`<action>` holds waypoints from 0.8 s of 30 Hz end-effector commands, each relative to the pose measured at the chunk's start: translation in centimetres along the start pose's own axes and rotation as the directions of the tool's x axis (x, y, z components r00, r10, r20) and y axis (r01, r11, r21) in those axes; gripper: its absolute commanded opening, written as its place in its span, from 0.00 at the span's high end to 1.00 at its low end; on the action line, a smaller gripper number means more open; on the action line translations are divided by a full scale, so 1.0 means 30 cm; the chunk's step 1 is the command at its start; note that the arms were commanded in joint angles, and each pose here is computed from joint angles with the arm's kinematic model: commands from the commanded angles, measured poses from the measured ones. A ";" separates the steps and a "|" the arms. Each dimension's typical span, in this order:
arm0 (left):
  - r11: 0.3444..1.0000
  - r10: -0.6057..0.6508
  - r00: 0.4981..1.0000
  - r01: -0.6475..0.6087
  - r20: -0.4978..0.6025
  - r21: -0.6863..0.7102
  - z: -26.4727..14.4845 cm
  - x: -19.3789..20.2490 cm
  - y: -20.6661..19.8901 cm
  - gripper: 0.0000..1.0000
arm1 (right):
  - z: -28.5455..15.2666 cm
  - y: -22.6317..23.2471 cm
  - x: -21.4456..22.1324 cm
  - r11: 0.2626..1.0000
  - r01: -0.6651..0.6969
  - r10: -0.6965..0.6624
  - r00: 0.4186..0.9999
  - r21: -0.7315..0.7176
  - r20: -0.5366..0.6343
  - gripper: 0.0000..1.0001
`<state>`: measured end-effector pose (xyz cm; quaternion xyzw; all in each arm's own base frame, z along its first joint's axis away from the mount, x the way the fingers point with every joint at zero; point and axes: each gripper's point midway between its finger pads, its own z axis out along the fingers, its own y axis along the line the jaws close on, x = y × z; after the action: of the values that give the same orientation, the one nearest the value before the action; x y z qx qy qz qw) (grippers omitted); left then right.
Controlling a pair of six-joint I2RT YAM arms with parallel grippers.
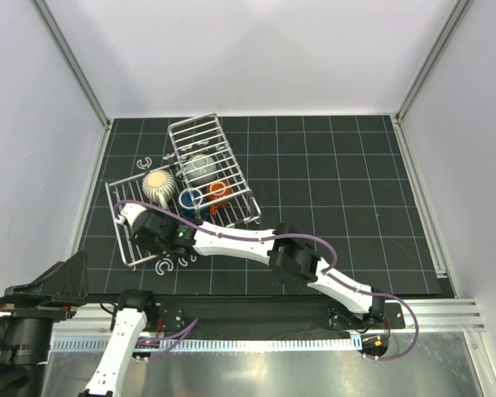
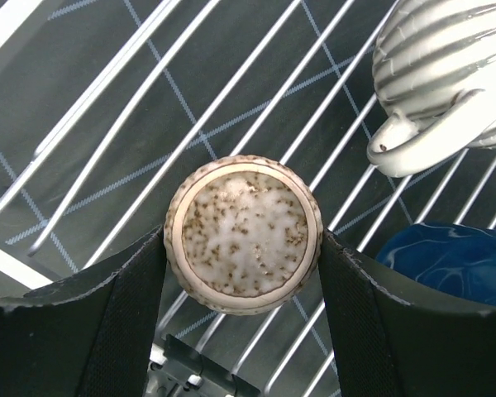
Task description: Load the cups into the dish rack
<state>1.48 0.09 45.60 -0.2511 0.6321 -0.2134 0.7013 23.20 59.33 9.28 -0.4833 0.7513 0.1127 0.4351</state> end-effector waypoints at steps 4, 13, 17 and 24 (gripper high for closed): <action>1.000 -0.016 0.998 0.015 -0.058 -0.016 0.055 0.033 -0.007 0.29 | -0.042 -0.009 -0.046 1.000 -0.004 0.004 1.000 0.001 0.026 0.62; 1.000 -0.016 0.998 0.016 -0.057 0.004 0.112 0.026 -0.035 0.29 | -0.266 -0.136 -0.303 0.998 -0.040 0.032 0.985 0.047 0.172 0.00; 0.998 -0.037 0.999 0.037 -0.014 0.048 0.165 -0.014 -0.083 0.28 | -0.453 -0.246 -0.425 0.994 -0.077 0.055 0.966 0.078 0.251 0.00; 0.994 -0.071 0.992 0.079 -0.108 0.070 0.324 0.073 -0.113 0.30 | -0.788 -0.529 -0.446 0.964 -0.224 0.179 0.946 0.145 0.269 0.00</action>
<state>7.99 -1.60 46.23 -0.2501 0.6424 -0.2464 0.6812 23.99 52.44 29.08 -0.4223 0.7314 0.1429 0.5160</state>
